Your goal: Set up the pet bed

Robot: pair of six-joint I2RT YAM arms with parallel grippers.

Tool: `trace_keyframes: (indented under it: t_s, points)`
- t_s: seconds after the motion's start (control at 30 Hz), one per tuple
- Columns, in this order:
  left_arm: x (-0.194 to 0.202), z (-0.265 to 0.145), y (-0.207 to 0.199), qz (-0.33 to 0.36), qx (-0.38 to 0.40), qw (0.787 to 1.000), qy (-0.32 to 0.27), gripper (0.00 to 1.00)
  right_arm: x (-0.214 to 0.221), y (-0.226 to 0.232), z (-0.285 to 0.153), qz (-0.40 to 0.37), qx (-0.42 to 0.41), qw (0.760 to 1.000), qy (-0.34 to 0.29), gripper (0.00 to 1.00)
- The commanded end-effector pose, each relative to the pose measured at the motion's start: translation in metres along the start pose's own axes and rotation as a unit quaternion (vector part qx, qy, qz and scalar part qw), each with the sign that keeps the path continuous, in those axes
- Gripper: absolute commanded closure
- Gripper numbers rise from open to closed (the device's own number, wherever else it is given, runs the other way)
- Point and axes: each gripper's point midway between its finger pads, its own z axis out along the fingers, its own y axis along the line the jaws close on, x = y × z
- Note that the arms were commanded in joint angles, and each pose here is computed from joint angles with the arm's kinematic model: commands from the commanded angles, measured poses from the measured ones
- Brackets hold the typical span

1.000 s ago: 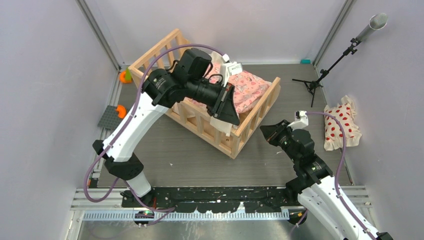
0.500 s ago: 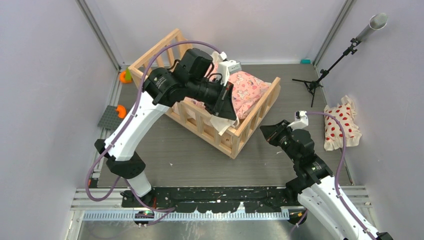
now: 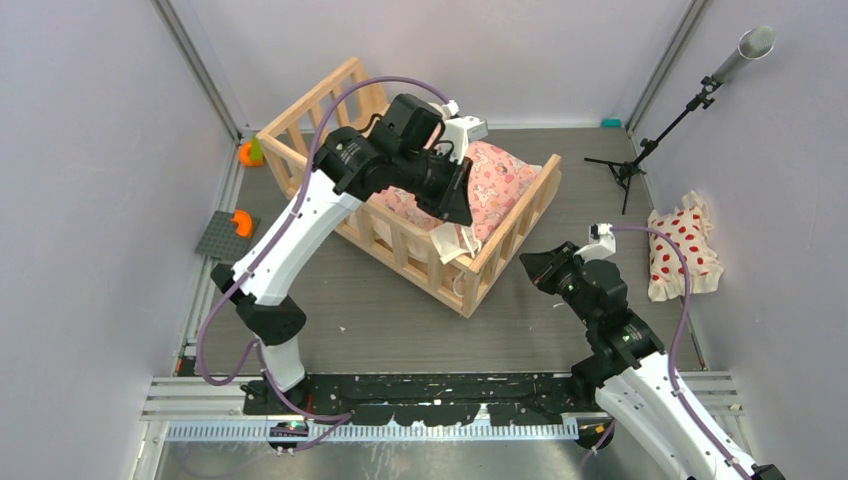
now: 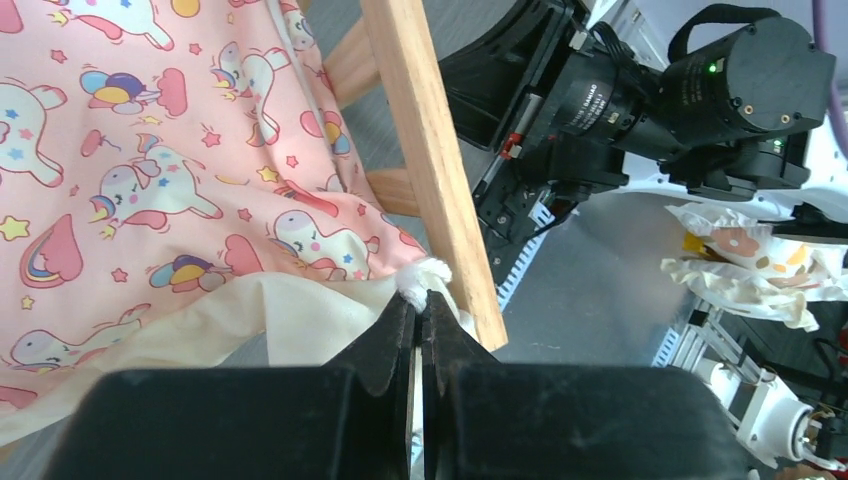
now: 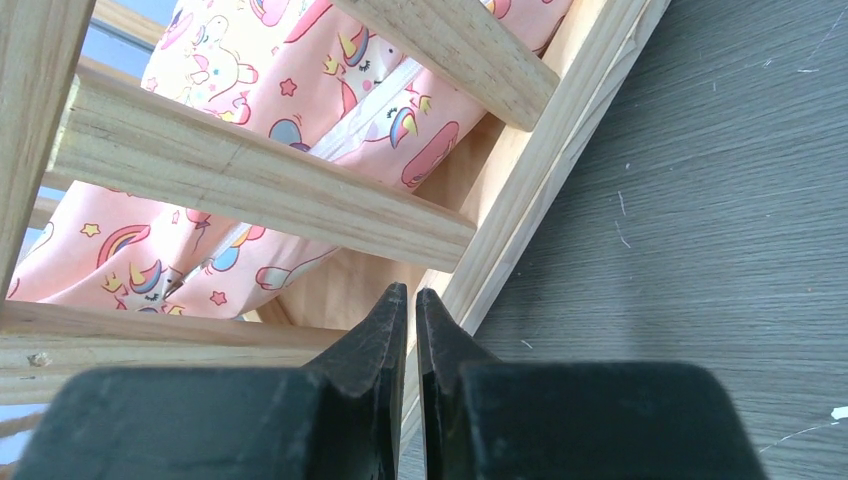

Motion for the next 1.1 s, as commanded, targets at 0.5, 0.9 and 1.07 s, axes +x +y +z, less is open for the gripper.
trace_keyframes:
  t_s: [0.5, 0.9, 1.07]
  points:
    - [0.039, 0.032, 0.029, 0.024, -0.006, 0.997, 0.076, 0.93, -0.006, 0.004, 0.001, 0.000, -0.011, 1.000, -0.015, 0.86]
    - [0.059, 0.037, 0.007, 0.028, 0.075, 0.990, 0.118, 0.86, -0.005, 0.003, -0.001, 0.001, -0.011, 1.000, -0.017, 0.86]
    - [0.071, 0.041, 0.013, 0.041, 0.068, 0.985, 0.152, 0.90, -0.005, 0.002, -0.001, 0.000, -0.010, 1.000, -0.017, 0.86]
